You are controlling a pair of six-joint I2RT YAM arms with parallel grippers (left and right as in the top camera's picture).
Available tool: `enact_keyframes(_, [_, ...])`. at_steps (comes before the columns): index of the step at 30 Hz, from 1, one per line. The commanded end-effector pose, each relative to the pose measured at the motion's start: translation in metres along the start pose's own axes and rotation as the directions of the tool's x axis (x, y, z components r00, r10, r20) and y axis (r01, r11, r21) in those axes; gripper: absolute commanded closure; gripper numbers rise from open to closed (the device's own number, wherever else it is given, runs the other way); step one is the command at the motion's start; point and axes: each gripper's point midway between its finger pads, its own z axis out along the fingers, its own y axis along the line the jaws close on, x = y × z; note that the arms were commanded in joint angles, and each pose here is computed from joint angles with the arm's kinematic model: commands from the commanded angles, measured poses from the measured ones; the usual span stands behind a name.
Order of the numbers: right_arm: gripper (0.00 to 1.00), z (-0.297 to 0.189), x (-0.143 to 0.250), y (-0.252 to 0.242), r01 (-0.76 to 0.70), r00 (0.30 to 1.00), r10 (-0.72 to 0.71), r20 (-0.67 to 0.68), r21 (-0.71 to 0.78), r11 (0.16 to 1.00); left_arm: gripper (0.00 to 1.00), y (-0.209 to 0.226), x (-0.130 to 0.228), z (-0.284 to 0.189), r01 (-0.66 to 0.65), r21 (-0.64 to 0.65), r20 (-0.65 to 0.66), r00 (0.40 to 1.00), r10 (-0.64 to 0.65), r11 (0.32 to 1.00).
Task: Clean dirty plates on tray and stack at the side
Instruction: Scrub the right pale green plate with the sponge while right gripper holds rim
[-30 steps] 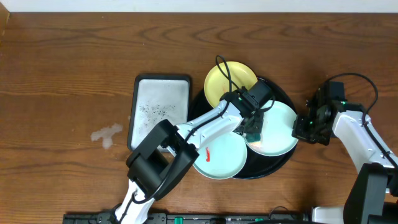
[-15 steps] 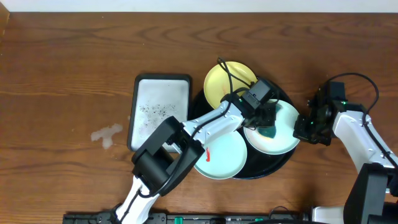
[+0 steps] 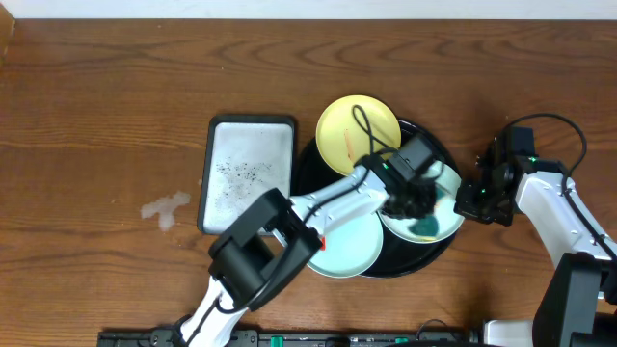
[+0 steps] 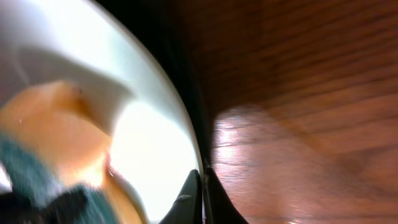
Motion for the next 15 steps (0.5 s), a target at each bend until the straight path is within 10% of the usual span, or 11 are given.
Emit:
enact_keyframes(1, [0.99, -0.005, -0.003, 0.005, 0.001, 1.0, 0.0, 0.02, -0.015, 1.0, 0.93, 0.084, -0.034, -0.013, 0.1, -0.233, 0.095, 0.992, -0.08, 0.967])
enact_keyframes(15, [0.99, -0.005, -0.003, 0.004, 0.001, 1.0, -0.001, 0.022, -0.012, 1.0, 0.93, 0.108, -0.052, -0.025, 0.149, -0.275, 0.149, 0.983, -0.111, 0.95])
